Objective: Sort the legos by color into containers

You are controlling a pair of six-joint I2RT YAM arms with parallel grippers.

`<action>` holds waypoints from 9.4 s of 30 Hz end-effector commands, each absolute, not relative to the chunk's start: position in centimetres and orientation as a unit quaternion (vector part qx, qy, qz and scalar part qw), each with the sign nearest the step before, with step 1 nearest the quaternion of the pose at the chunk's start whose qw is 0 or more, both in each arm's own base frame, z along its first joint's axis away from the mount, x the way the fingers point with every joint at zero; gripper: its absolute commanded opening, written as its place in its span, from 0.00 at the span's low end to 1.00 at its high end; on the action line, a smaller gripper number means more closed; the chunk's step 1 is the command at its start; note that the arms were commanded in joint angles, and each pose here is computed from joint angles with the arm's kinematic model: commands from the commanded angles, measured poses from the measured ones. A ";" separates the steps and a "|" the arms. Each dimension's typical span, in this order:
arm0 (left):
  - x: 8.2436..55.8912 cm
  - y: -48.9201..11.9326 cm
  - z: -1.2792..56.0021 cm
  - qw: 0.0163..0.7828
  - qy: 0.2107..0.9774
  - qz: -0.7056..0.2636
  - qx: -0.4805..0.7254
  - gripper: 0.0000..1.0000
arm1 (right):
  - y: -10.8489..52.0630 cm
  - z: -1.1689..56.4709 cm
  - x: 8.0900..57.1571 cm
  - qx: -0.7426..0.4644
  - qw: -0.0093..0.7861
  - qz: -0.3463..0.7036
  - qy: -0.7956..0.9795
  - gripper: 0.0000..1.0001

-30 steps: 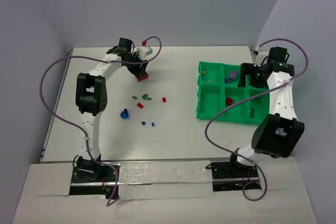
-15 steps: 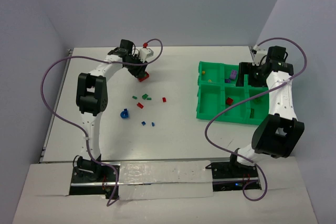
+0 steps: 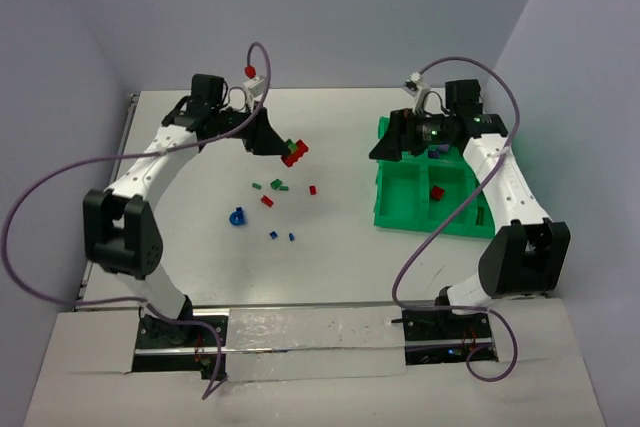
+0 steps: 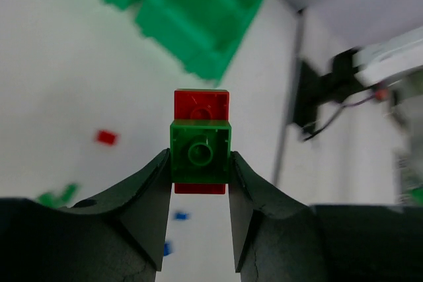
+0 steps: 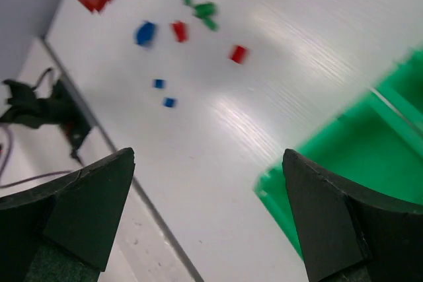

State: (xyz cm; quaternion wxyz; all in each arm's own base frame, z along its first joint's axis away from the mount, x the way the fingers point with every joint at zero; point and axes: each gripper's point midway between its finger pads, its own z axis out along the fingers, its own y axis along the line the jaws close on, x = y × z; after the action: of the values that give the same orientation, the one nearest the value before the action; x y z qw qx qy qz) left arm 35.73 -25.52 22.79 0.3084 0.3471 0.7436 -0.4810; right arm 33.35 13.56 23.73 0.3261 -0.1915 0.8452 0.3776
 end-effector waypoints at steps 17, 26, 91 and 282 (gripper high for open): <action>27.1 -27.6 31.8 0.293 0.645 -0.631 0.316 0.00 | 29.1 30.4 27.4 -0.354 0.247 0.576 0.694 0.99; 26.1 -28.2 31.7 0.279 0.640 -0.639 0.321 0.00 | 30.6 30.4 26.9 -0.367 0.224 0.590 0.683 0.95; 32.8 -28.8 27.0 0.383 0.742 -0.414 0.362 0.00 | -5.7 12.1 30.7 -0.163 0.125 0.015 0.978 0.42; 36.0 -24.8 16.4 0.397 0.783 -0.234 0.418 0.18 | 11.3 21.1 32.0 -0.046 0.252 0.467 0.846 1.00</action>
State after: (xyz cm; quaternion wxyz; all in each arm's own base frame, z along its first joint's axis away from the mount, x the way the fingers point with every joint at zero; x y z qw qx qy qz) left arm 38.07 -22.36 9.02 0.3241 0.3794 0.8479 -0.1790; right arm 32.69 7.04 18.20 0.2621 -0.0371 0.9037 0.3366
